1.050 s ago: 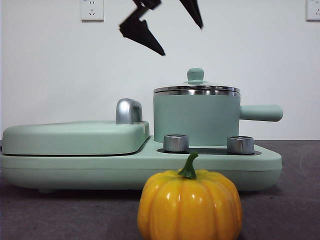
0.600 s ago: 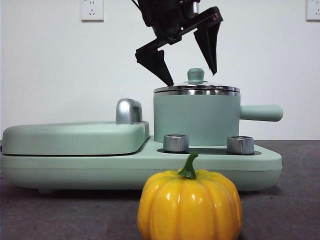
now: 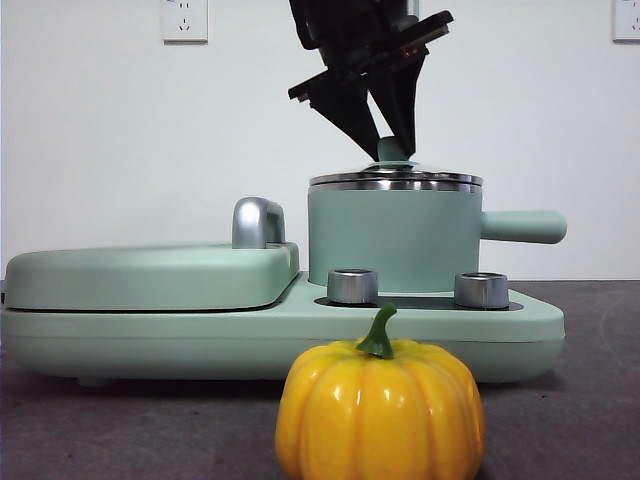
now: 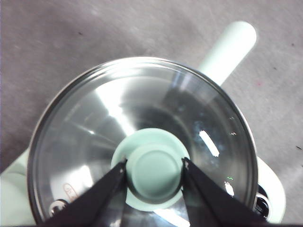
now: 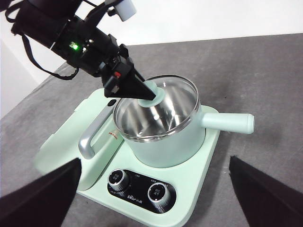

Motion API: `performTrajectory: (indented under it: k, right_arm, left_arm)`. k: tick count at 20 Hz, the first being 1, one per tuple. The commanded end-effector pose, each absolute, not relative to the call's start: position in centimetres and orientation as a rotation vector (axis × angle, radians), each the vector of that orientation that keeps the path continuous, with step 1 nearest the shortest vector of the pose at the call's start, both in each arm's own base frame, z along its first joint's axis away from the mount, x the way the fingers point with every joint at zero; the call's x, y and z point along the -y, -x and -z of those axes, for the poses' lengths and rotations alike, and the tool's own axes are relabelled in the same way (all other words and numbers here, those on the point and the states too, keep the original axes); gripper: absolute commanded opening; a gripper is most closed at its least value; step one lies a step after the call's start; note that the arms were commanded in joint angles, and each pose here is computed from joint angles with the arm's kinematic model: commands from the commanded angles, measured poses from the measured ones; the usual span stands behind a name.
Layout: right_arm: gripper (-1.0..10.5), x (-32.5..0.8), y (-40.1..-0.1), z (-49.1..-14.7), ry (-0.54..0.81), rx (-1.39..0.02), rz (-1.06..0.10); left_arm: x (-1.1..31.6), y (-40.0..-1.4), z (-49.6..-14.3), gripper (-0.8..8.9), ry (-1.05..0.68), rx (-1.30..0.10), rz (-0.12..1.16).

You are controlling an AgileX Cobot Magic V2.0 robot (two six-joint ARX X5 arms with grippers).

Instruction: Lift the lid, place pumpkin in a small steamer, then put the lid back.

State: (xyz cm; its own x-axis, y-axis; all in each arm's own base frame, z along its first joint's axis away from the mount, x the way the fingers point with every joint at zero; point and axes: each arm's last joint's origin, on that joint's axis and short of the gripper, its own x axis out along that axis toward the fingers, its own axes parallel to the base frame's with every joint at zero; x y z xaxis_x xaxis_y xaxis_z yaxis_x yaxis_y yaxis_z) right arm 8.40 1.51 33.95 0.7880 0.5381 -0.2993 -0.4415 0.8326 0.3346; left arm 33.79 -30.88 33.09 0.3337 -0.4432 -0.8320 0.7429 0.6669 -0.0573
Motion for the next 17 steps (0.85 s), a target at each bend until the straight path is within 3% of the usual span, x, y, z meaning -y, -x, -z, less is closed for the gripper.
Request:
performTrajectory:
  k: [1, 8, 14, 17]
  right_arm:
    - [5.0, -1.5, -8.4, -34.4, -0.242, -0.378, -0.540]
    - [5.0, -1.5, -8.3, -34.4, -0.245, -0.381, -0.543]
    - [5.0, -2.0, -9.4, -34.3, -0.322, -0.453, -0.720]
    - [5.0, -2.7, -10.2, -34.5, -0.367, -0.514, -0.788]
  left_arm:
    - [31.8, -33.8, -32.1, 1.39, -0.382, -0.969, 0.824]
    - [31.6, -33.7, -33.6, 1.39, -0.378, -0.925, 0.833]
    - [30.5, -33.0, -37.5, 1.39, -0.369, -0.849, 0.820]
    - [29.5, -32.9, -38.2, 1.39, -0.374, -0.874, 0.796]
